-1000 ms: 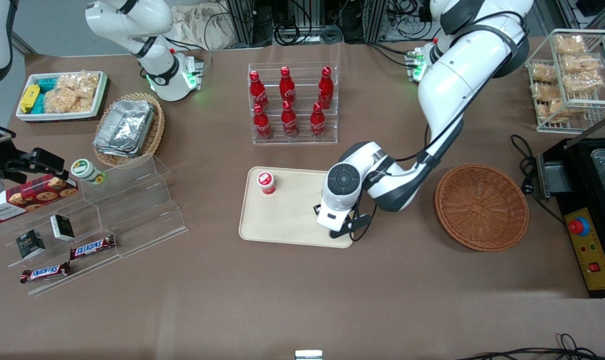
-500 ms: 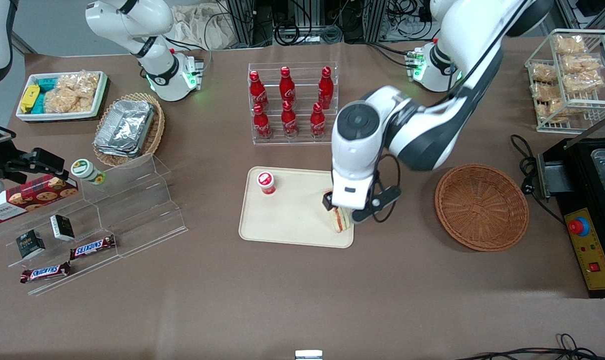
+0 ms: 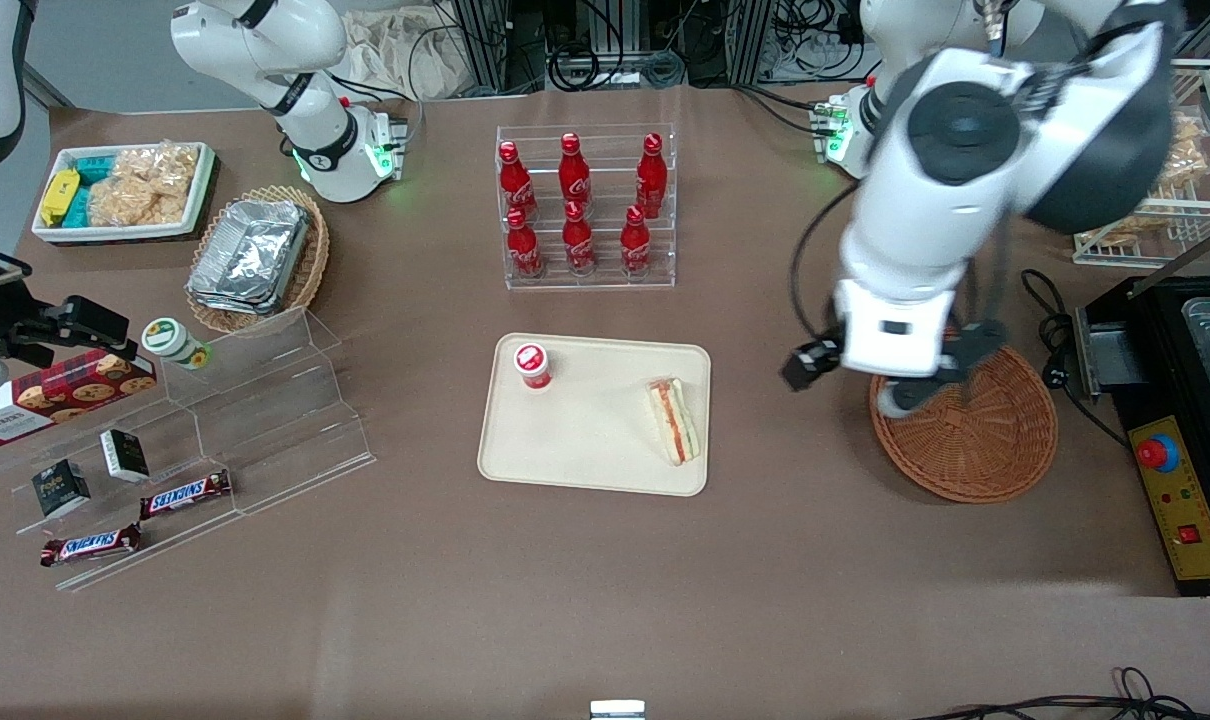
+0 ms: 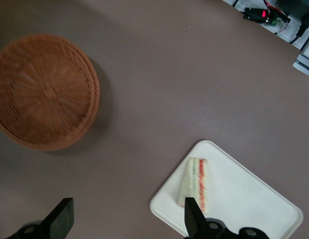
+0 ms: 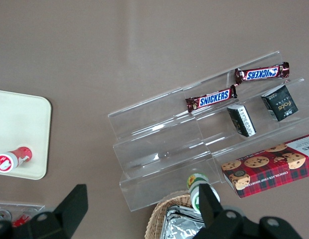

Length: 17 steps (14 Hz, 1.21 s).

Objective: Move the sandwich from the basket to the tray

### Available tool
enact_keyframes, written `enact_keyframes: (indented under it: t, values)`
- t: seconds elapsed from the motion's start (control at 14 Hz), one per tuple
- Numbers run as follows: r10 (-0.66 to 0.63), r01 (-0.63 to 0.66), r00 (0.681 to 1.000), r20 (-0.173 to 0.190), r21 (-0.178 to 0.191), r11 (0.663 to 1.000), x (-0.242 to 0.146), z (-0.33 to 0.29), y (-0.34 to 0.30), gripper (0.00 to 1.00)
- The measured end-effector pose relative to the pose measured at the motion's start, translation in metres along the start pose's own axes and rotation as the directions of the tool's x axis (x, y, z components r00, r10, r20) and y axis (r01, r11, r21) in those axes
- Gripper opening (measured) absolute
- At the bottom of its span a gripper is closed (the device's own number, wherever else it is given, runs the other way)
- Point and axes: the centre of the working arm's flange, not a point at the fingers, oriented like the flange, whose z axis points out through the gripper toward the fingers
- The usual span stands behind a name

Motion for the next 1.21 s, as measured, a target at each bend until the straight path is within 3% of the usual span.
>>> enact_keyframes:
  t: [0.29, 0.64, 1.0, 1.21]
  values:
    - [0.168, -0.168, 0.985, 0.034, 0.014, 0.986, 0.056, 0.003, -0.088, 1.0]
    - [0.392, -0.393, 0.918, 0.068, 0.013, 0.919, 0.082, -0.007, -0.18, 1.0]
    - [0.389, -0.388, 0.918, 0.082, -0.032, 0.921, 0.094, -0.011, -0.249, 1.0]
    - [0.398, -0.397, 0.913, 0.086, -0.039, 0.917, 0.092, -0.01, -0.251, 1.0]
